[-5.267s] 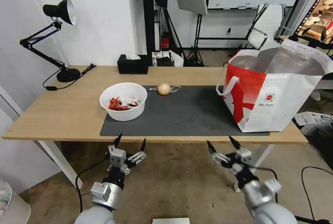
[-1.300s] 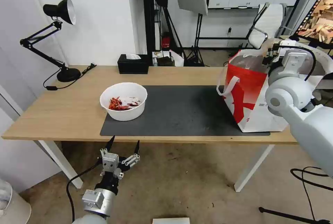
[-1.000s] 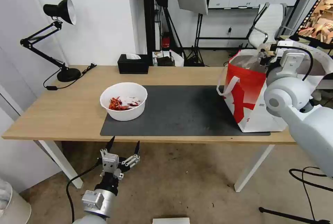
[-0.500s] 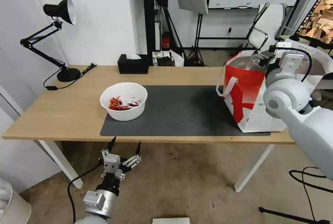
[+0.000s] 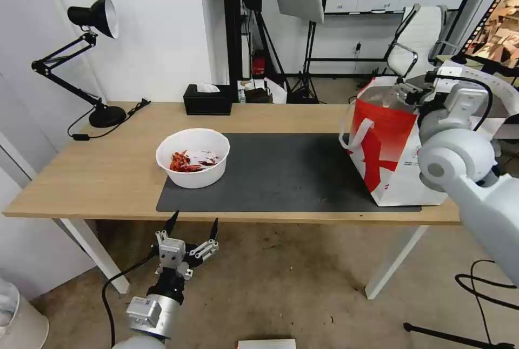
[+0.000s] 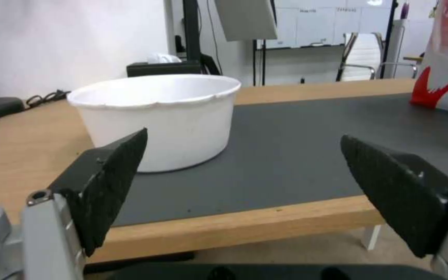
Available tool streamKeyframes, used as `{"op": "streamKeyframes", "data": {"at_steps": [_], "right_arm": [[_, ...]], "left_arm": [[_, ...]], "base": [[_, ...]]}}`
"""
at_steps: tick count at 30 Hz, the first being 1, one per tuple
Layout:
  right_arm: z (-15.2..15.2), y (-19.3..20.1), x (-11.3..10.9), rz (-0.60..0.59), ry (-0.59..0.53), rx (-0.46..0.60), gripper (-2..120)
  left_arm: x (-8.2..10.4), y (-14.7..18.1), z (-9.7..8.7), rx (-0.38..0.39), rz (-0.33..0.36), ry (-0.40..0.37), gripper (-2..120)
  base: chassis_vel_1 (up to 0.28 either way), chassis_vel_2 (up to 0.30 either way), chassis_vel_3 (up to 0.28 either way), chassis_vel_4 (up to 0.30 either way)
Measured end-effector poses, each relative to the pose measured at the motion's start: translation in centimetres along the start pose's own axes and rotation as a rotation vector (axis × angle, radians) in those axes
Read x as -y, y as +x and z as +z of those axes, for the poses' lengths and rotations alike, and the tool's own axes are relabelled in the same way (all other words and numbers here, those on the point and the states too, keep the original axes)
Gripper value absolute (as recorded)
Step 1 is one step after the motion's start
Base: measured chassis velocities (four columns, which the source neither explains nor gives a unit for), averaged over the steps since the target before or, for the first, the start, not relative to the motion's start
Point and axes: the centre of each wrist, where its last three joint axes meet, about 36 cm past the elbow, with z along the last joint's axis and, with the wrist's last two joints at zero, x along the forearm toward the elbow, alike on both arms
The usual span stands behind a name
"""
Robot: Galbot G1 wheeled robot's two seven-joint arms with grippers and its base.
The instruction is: Pick up the trash from the table and place it into the takeout bag.
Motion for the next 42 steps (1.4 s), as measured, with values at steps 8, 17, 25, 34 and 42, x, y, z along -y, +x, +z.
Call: {"op": "streamKeyframes", "data": {"at_steps": [8, 17, 25, 34, 42], "right_arm": [[3.5, 9.1, -0.2, -0.248, -0.078, 0.090, 100], [12.8, 19.4, -0.7, -0.243, -0.069, 0.040, 100], [19.4, 22.2, -0.5, -0.218, -0.029, -0.028, 100], [21.2, 22.1, -0.3, -0.219, -0.016, -0.098, 100], [21.4, 21.4, -0.2, -0.213, -0.013, -0.106, 100]], "left_arm": [[0.2, -0.2, -0.2, 0.016, -0.009, 0.011, 100], [0.3, -0.2, 0.2, 0.012, -0.007, 0.016, 100], [0.5, -0.2, 0.7, 0.002, -0.001, 0.017, 100], [0.4, -0.1, 0.9, 0.000, -0.002, 0.016, 100], [0.4, -0.1, 0.9, 0.001, -0.006, 0.016, 100]], "base": [[0.000, 0.000, 0.000, 0.000], [0.000, 0.000, 0.000, 0.000], [0.000, 0.000, 0.000, 0.000], [0.000, 0.000, 0.000, 0.000], [0.000, 0.000, 0.000, 0.000]]}}
